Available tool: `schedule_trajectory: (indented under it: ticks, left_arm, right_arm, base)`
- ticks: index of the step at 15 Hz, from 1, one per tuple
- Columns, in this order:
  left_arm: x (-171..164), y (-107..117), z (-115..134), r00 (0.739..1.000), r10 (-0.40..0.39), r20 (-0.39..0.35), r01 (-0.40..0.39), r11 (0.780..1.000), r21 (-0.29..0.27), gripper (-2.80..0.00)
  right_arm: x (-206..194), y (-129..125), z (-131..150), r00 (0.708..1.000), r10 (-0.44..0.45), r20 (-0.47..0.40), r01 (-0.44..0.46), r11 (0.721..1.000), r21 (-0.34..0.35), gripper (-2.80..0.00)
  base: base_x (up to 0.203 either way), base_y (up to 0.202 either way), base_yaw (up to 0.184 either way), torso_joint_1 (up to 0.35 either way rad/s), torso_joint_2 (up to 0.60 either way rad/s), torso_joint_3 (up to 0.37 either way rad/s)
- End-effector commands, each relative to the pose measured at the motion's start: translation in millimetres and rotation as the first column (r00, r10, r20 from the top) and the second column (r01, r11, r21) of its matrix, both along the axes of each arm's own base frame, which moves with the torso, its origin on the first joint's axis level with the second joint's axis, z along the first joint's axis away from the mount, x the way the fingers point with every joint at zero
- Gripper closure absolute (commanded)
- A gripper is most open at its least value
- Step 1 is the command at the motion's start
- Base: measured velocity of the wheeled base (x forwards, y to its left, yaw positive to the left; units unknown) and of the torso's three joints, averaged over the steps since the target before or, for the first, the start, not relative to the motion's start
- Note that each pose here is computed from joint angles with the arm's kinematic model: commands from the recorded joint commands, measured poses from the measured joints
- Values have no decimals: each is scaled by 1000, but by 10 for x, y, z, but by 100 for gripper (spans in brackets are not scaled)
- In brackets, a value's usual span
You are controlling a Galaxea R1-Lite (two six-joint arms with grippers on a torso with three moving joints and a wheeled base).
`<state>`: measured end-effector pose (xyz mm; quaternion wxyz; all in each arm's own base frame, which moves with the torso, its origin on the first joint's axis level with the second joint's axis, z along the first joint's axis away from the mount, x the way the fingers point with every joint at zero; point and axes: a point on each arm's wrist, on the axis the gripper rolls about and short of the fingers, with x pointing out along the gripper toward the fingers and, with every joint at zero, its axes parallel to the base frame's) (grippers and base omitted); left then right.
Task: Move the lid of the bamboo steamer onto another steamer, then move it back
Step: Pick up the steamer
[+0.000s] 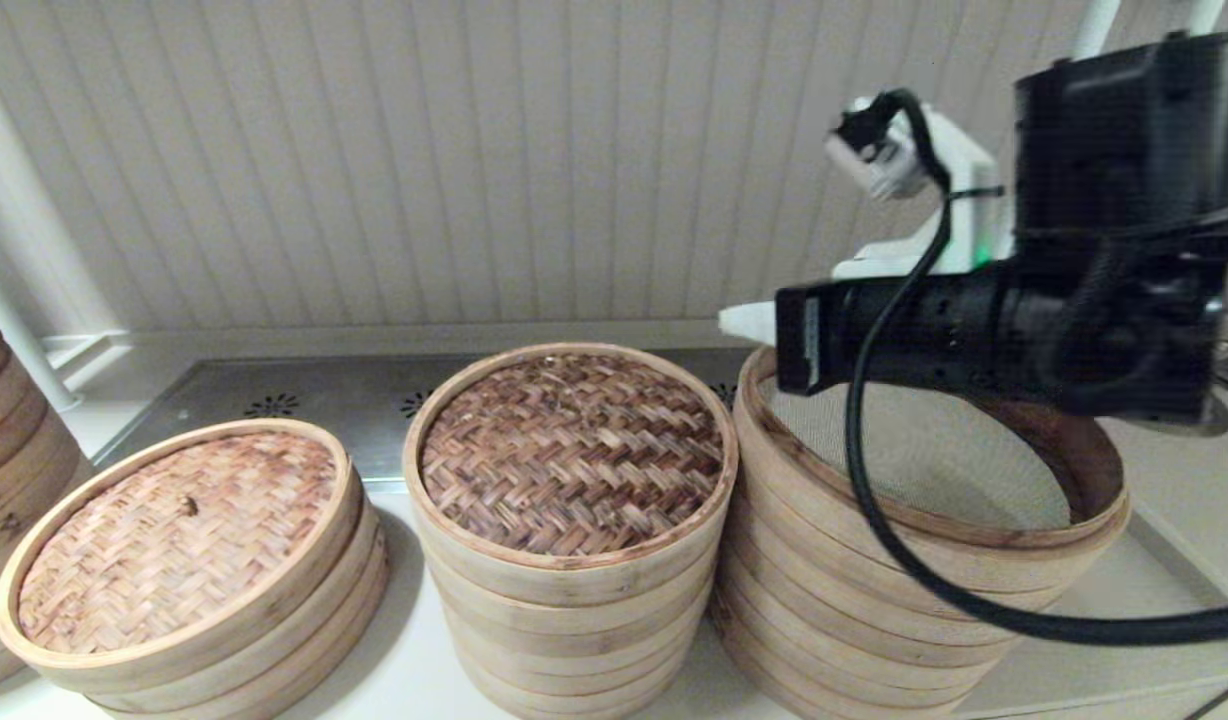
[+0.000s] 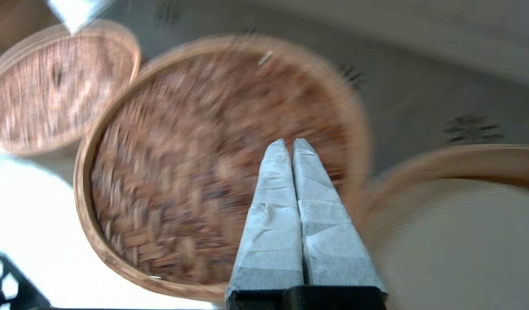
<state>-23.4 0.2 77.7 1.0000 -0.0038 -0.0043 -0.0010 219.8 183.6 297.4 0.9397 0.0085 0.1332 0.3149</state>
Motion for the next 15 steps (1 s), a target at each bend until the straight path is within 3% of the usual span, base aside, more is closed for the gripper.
schedule_trajectory:
  ticks: [1, 2, 3, 6, 15]
  left_arm:
    - [0, 0, 0, 1000, -1, 1, 1, 1000, 0, 0]
    - [0, 0, 0, 1000, 0, 0, 0, 1000, 0, 0]
    - [1, 0, 1, 1000, 0, -1, 0, 1000, 0, 0]
    - [0, 0, 0, 1000, 0, 1, 0, 1000, 0, 0]
    - [0, 0, 0, 1000, 0, 1, 0, 1000, 0, 0]
  right_arm:
    - [166, 396, -327, 996, 59, -65, -63, 996, -70, 0]
    - [197, 509, -399, 995, 75, -62, -81, 993, -88, 0]
    - [221, 601, -447, 995, 84, -46, -88, 992, -94, -280]
    - [316, 737, -521, 995, 98, -5, -98, 991, -92, -280]
    - [462, 967, -684, 994, 110, -21, -111, 987, -114, -280]
  base:
    - [0, 0, 0, 0, 0, 0]
    - [0, 0, 0, 0, 0, 0]
    - [0, 0, 0, 0, 0, 0]
    - [0, 0, 0, 0, 0, 0]
    - [0, 0, 0, 0, 0, 0]
